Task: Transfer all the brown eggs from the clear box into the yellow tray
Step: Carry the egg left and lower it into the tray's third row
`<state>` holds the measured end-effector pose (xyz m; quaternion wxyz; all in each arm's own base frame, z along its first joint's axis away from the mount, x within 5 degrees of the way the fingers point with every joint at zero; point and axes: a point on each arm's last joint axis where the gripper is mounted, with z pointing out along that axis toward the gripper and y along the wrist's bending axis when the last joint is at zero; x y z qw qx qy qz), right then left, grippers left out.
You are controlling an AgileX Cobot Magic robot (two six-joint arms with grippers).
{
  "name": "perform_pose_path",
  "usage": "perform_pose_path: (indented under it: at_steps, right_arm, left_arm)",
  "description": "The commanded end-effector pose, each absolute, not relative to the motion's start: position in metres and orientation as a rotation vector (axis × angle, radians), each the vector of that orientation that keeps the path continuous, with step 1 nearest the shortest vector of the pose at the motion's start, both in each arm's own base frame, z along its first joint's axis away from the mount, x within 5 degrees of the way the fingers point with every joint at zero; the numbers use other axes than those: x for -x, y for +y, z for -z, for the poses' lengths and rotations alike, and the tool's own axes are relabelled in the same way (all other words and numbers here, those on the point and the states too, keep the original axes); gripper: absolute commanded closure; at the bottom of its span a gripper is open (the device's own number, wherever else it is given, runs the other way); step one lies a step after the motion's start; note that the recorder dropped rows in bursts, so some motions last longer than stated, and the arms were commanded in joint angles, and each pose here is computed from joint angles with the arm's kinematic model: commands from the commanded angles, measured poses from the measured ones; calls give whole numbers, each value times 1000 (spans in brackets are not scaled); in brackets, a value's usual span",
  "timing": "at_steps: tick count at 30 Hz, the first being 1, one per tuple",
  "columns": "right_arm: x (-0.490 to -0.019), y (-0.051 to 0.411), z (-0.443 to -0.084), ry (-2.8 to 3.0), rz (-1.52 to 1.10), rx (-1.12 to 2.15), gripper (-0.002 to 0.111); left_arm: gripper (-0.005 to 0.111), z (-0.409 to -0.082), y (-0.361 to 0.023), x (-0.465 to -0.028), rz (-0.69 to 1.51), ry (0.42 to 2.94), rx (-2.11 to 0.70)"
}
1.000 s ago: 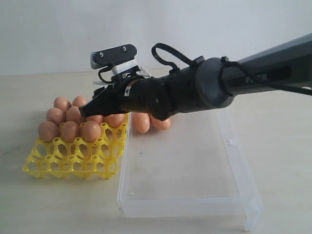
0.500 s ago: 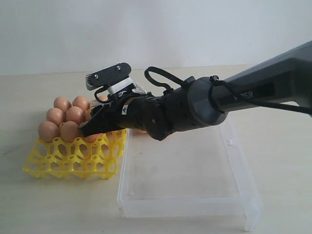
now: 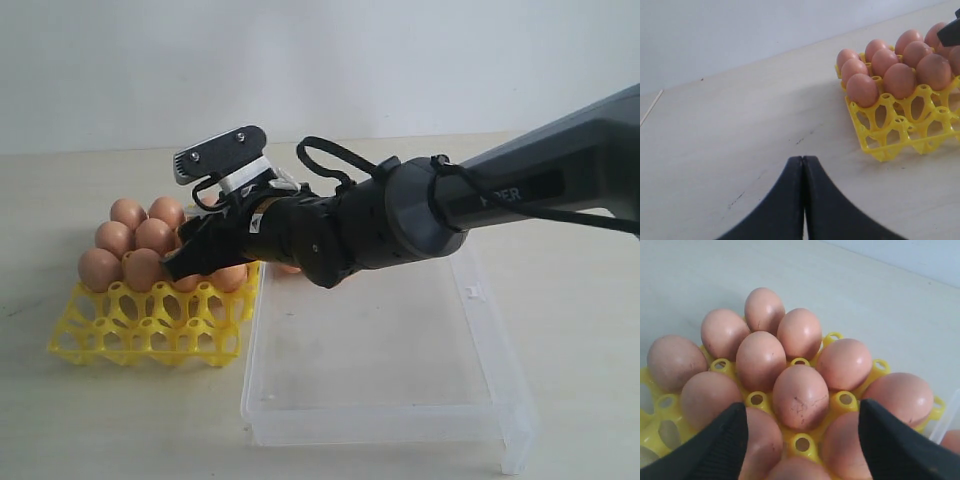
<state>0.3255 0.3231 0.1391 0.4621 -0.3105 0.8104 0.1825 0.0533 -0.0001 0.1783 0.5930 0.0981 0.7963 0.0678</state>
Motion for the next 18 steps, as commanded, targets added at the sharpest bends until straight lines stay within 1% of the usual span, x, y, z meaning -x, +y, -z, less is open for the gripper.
perform_pose_path:
  at_steps: [1,4,9,11,13,15,17,18]
  right_arm:
    - [-324,323,-139,1976,-428,803,45]
    - [-322,322,-149,1981,-428,817,45]
    - [-309,309,-194,2047,-415,906,45]
    - [-305,298,-209,2122,-426,887,45]
    - [-305,286,-216,2224,-426,803,46]
    - [-310,267,-218,2378,-358,672,46]
    - [-318,246,-217,2532,-205,549,47]
    - [-323,237,-218,2562,-130,546,47]
  left_arm:
    - [107,-181,0,-53,-152,1834,-224]
    - [107,-181,0,-53,-152,1834,-224]
    - [107,-181,0,-53,-152,1834,-224]
    - [107,-181,0,-53,-152,1834,-224]
    - [107,-181,0,-53,-152,1834,-224]
    - [107,-181,0,-53,-152,1834,-224]
    - [107,-181,0,-53,-152,1834,-224]
    - [107,-181,0,-53,-152,1834,-224]
